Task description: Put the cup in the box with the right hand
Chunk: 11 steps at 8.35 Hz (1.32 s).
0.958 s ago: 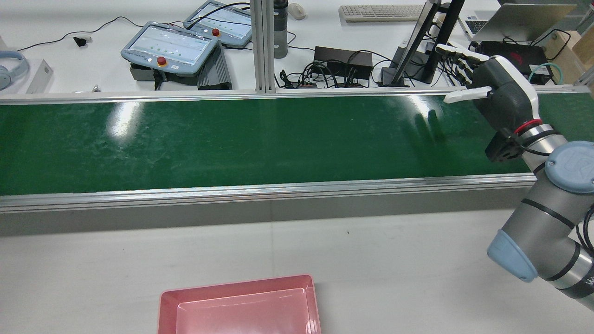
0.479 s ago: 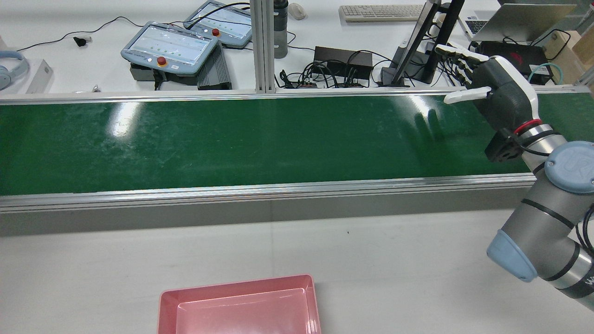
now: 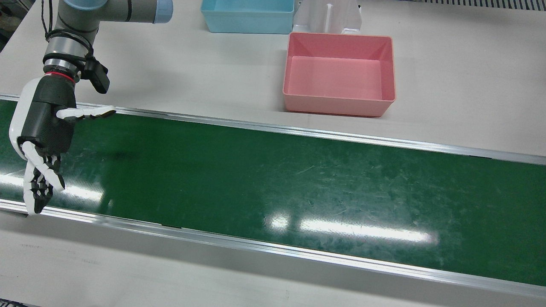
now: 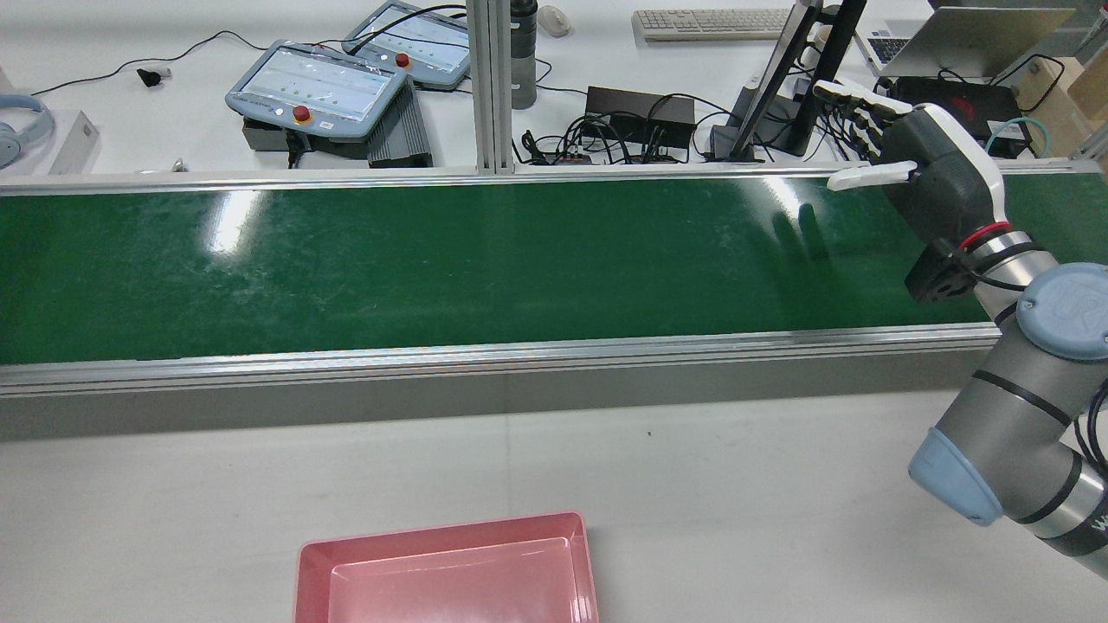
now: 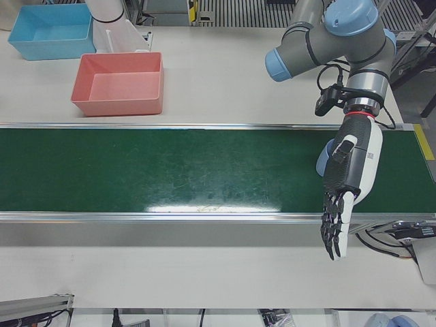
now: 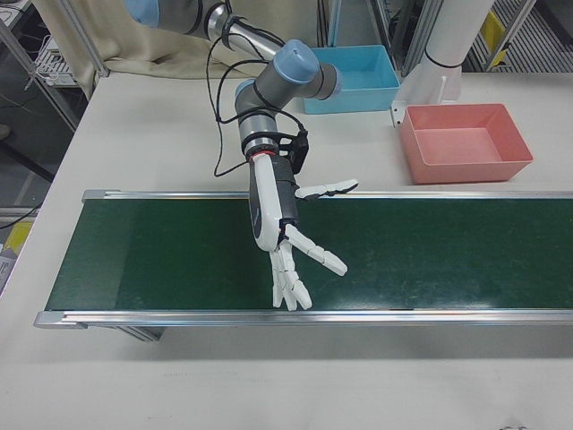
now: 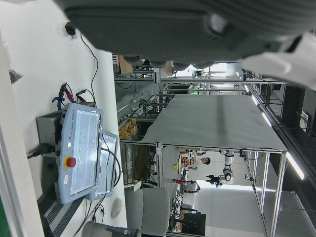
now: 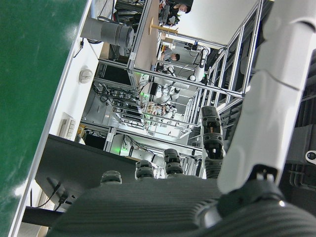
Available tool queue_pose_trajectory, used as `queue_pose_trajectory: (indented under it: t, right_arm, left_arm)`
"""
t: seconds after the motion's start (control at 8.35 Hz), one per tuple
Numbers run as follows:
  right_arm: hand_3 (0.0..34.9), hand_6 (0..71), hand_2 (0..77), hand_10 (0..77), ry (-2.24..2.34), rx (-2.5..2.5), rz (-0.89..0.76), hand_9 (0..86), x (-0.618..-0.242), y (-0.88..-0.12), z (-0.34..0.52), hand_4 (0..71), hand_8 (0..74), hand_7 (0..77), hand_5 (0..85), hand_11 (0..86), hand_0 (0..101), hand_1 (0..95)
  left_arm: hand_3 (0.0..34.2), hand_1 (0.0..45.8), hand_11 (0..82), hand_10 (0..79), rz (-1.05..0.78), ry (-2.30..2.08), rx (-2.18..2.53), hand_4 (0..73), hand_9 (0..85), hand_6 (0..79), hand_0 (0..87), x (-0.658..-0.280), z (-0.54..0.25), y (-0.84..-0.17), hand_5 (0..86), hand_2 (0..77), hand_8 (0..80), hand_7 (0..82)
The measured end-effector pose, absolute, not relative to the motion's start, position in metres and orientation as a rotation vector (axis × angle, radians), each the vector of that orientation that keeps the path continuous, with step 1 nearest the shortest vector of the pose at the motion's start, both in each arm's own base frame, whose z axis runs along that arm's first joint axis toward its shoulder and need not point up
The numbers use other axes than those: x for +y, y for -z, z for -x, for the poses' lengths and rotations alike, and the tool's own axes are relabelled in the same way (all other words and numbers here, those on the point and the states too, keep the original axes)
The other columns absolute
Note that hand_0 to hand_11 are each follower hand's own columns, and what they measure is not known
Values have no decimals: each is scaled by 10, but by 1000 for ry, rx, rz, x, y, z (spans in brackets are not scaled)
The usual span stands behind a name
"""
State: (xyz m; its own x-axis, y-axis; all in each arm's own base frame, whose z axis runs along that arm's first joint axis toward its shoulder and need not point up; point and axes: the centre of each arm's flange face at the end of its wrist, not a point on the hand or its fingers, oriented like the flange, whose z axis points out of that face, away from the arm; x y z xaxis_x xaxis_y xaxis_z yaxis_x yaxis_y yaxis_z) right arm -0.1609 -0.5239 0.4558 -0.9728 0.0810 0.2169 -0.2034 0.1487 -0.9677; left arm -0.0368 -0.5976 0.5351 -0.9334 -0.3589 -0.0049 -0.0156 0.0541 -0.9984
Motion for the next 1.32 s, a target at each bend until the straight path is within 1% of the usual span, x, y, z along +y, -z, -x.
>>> queue_pose_trajectory:
  t: [0.12, 0.24, 0.36, 0.48, 0.6, 0.72, 0.84, 0.96, 1.08, 1.2, 1.32]
  right_arm:
    - [103, 38, 5, 5, -1915, -2205, -120, 76, -524, -456, 161, 136, 16, 136, 55, 11, 584, 109]
    - [104, 49, 5, 5, -1916, -2205, -118, 76, -524, -456, 161, 153, 16, 158, 55, 11, 591, 131]
    - [104, 49, 5, 5, -1917, -2205, -117, 76, -524, -456, 161, 153, 16, 158, 55, 11, 591, 131]
    - [104, 82, 5, 5, -1918, -2205, -116, 109, -524, -457, 161, 229, 44, 278, 55, 16, 586, 87]
    - [104, 93, 5, 5, -1919, -2205, -116, 158, -524, -457, 161, 245, 60, 382, 55, 49, 587, 98]
    - [104, 120, 5, 5, -1919, -2206, -115, 251, -524, -457, 162, 235, 125, 485, 65, 49, 588, 98]
    - [104, 120, 5, 5, -1918, -2207, -114, 251, -524, -456, 162, 235, 125, 485, 65, 49, 588, 98]
    - [103, 158, 5, 109, -1918, -2208, -113, 365, -524, -456, 162, 218, 213, 611, 71, 164, 587, 98]
    - [103, 169, 5, 142, -1918, -2208, -113, 464, -525, -456, 162, 202, 251, 693, 82, 207, 583, 98]
    - [103, 185, 5, 175, -1918, -2208, -113, 496, -525, -456, 162, 191, 289, 698, 87, 256, 575, 125]
    - [103, 169, 5, 267, -1918, -2208, -113, 573, -525, -456, 162, 207, 349, 682, 109, 360, 594, 76]
  left_arm:
    - [0, 5, 0, 0, 381, 1964, 2081, 0, 0, 0, 0, -598, 37, -535, 0, 5, 0, 0]
    - [0, 5, 0, 0, 381, 1965, 2080, 0, 0, 0, 0, -598, 37, -535, 0, 5, 0, 0]
    - [0, 5, 0, 0, 381, 1965, 2080, 0, 0, 0, 0, -598, 37, -535, 0, 5, 0, 0]
    - [0, 5, 0, 0, 381, 1965, 2080, 0, 0, 0, 0, -598, 37, -535, 0, 5, 0, 0]
    - [0, 5, 0, 0, 381, 1965, 2080, 0, 0, 0, 0, -598, 37, -535, 0, 5, 0, 0]
    - [0, 5, 0, 0, 382, 1965, 2080, 0, 0, 0, 0, -598, 37, -535, 0, 5, 0, 0]
    - [0, 5, 0, 0, 382, 1965, 2079, 0, 0, 0, 0, -598, 36, -535, 0, 5, 0, 0]
    - [0, 5, 0, 0, 382, 1965, 2079, 0, 0, 0, 0, -598, 36, -535, 0, 5, 0, 0]
    - [0, 5, 0, 0, 382, 1965, 2079, 0, 0, 0, 0, -598, 37, -535, 0, 5, 0, 0]
    - [0, 5, 0, 0, 381, 1965, 2080, 0, 0, 0, 0, -598, 37, -535, 0, 5, 0, 0]
    - [0, 5, 0, 0, 381, 1965, 2080, 0, 0, 0, 0, -598, 37, -535, 0, 5, 0, 0]
